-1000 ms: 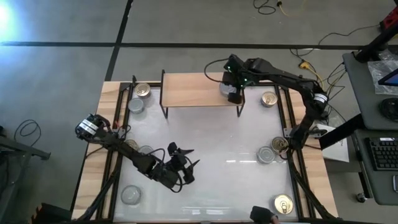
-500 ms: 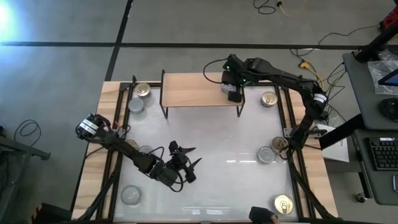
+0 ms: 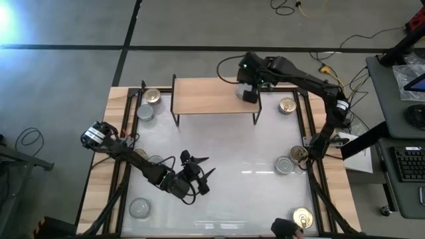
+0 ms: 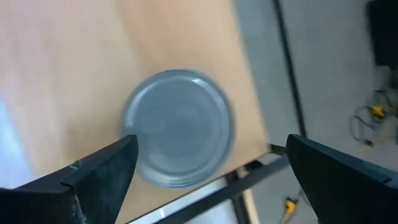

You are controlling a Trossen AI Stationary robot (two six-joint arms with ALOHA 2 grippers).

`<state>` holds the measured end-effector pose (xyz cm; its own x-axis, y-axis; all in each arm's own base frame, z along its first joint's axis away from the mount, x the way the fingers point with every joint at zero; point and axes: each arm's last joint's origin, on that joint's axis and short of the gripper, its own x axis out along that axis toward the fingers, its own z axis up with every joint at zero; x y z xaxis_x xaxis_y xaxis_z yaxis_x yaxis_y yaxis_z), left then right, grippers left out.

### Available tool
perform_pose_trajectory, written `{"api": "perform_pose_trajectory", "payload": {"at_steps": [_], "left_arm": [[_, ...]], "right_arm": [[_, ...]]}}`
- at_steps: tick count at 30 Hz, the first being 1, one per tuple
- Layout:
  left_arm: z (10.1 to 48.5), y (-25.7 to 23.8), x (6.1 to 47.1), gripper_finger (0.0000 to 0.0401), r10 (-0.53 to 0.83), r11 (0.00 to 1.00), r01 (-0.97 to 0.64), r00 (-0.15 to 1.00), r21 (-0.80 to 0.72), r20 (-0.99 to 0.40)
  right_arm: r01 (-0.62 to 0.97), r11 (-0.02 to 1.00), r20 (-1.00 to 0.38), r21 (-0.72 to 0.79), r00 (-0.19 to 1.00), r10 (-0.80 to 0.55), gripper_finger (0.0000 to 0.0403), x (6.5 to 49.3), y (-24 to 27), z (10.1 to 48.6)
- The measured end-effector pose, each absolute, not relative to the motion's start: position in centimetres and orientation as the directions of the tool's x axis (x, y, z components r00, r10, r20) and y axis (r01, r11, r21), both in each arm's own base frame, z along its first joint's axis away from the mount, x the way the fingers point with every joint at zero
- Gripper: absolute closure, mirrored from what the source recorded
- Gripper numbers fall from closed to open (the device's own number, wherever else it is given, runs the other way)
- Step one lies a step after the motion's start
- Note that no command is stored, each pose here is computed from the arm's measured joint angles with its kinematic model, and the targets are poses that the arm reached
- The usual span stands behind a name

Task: Stack canned seafood by type on shelf
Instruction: Put the center green tuna can on the shelf, then put the right green tuna can on the shelf aligned with the other green tuna can on the shelf

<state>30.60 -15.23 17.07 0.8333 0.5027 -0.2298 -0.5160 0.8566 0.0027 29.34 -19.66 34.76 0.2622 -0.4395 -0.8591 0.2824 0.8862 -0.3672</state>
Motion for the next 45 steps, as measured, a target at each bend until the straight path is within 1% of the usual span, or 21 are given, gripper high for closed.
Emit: {"api": "perform_pose_trajectory", "payload": {"at_steps": [4, 10, 14, 19, 26, 30, 32, 35, 38, 41, 43, 45], "left_arm": [[17.1, -15.2, 30.6, 0.0170, 0.503, 0.856, -0.517, 0.834, -0.001, -0.228], [17.4, -15.3, 30.8, 0.0170, 0.501, 0.856, -0.516, 0.837, -0.016, -0.220], [17.4, -15.3, 30.8, 0.0170, 0.500, 0.856, -0.516, 0.838, -0.020, -0.218], [17.4, -15.3, 30.8, 0.0170, 0.499, 0.857, -0.515, 0.839, -0.022, -0.217], [17.4, -15.3, 30.8, 0.0170, 0.498, 0.858, -0.514, 0.839, -0.017, -0.218], [17.6, -15.5, 30.9, 0.0170, 0.452, 0.883, -0.469, 0.864, -0.026, -0.220], [17.9, -15.7, 31.0, 0.0170, 0.444, 0.889, -0.457, 0.874, -0.027, -0.199], [18.3, -15.8, 31.1, 0.0170, 0.437, 0.895, -0.447, 0.883, -0.022, -0.172], [18.4, -15.9, 31.2, 0.0170, 0.434, 0.897, -0.442, 0.888, -0.021, -0.154], [18.1, -16.0, 31.4, 0.0170, 0.433, 0.898, -0.439, 0.890, -0.014, -0.143], [17.9, -16.1, 31.5, 0.0170, 0.431, 0.900, -0.436, 0.892, -0.009, -0.137], [17.9, -16.1, 31.6, 0.0170, 0.430, 0.900, -0.435, 0.894, -0.015, -0.128]], "right_arm": [[0.310, 0.862, -0.834, -0.401, 0.265, -0.483, 0.0003, 29.5, -20.1, 34.8], [0.294, 0.873, -0.866, -0.390, 0.206, -0.456, 0.0003, 30.5, -20.9, 31.9], [0.296, 0.844, -0.845, -0.447, 0.171, -0.507, 0.0003, 31.3, -21.7, 31.0], [0.303, 0.820, -0.811, -0.486, 0.195, -0.552, 0.0003, 31.9, -22.5, 30.7], [0.297, 0.821, -0.807, -0.487, 0.205, -0.553, 0.0003, 31.8, -22.6, 31.0], [0.305, 0.818, -0.799, -0.487, 0.223, -0.559, 0.0003, 31.6, -22.3, 31.7], [0.312, 0.817, -0.793, -0.485, 0.237, -0.561, 0.0003, 31.5, -21.8, 32.7], [0.351, 0.812, -0.770, -0.465, 0.291, -0.567, 0.0003, 31.2, -20.5, 35.5], [0.361, 0.850, -0.794, -0.383, 0.341, -0.503, 0.0003, 30.4, -18.4, 38.2], [0.356, 0.900, -0.853, -0.251, 0.358, -0.380, 0.0003, 29.7, -15.6, 39.7], [0.353, 0.923, -0.901, -0.156, 0.332, -0.279, 0.0003, 28.8, -13.1, 40.2], [0.366, 0.927, -0.944, -0.080, 0.270, -0.188, 0.0003, 27.6, -10.4, 40.3]]}}
